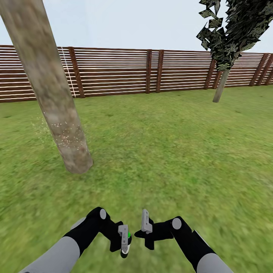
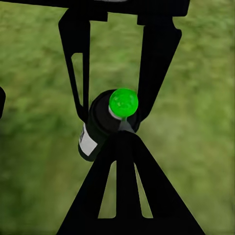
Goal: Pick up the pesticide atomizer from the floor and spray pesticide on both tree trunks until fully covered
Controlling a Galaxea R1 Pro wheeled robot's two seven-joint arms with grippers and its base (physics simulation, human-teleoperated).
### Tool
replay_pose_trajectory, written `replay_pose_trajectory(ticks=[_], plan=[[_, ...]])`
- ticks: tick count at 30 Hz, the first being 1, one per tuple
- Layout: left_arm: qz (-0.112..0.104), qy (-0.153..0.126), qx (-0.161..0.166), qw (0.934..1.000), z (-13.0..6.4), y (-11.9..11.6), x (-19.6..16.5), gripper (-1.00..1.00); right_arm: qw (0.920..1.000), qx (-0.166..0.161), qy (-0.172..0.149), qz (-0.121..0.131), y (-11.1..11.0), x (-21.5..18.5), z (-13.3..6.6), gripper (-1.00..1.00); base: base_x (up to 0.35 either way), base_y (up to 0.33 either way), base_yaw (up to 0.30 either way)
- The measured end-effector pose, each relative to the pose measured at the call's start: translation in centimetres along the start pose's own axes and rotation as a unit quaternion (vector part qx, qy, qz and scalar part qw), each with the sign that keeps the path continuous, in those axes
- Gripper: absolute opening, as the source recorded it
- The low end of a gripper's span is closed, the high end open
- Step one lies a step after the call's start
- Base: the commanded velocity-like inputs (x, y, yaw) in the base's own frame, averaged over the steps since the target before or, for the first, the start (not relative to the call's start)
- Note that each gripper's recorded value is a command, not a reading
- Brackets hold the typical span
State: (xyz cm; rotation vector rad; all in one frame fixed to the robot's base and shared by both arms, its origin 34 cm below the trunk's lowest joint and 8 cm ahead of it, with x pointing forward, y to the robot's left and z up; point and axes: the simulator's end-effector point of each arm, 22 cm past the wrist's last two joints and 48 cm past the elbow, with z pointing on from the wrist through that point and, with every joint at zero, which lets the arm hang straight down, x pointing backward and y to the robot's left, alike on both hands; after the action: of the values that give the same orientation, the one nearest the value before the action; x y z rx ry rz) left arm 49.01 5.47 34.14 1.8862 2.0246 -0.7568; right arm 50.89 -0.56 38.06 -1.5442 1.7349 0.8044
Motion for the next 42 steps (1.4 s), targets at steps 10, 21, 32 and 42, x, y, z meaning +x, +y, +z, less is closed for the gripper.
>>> replay_pose_trajectory(ticks=[10,21,32,42], plan=[[0.011,-0.005,0.019,0.9998,0.0,-0.8,-0.2,-1.0,1.0,0.0,0.0,0.001,0.0,0.0,0.0,-1.0,0.0,0.0,0.0],[0.022,-0.015,0.017,0.9995,0.0,-0.4,-2.0,-1.0,1.0,0.0,0.0,0.001,0.0,0.0,0.0,-1.0,0.0,0.0,0.0],[0.011,-0.003,0.015,0.9998,-0.5,-0.2,0.1,-1.0,1.0,-0.001,0.001,0.001,0.1,0.1,0.0,-1.0,0.0,0.0,0.0],[-0.068,0.097,-0.021,0.9927,-7.8,0.9,16.7,-1.0,1.0,-0.002,0.003,0.002,0.1,0.3,0.0,1.0,0.0,0.0,0.0]])
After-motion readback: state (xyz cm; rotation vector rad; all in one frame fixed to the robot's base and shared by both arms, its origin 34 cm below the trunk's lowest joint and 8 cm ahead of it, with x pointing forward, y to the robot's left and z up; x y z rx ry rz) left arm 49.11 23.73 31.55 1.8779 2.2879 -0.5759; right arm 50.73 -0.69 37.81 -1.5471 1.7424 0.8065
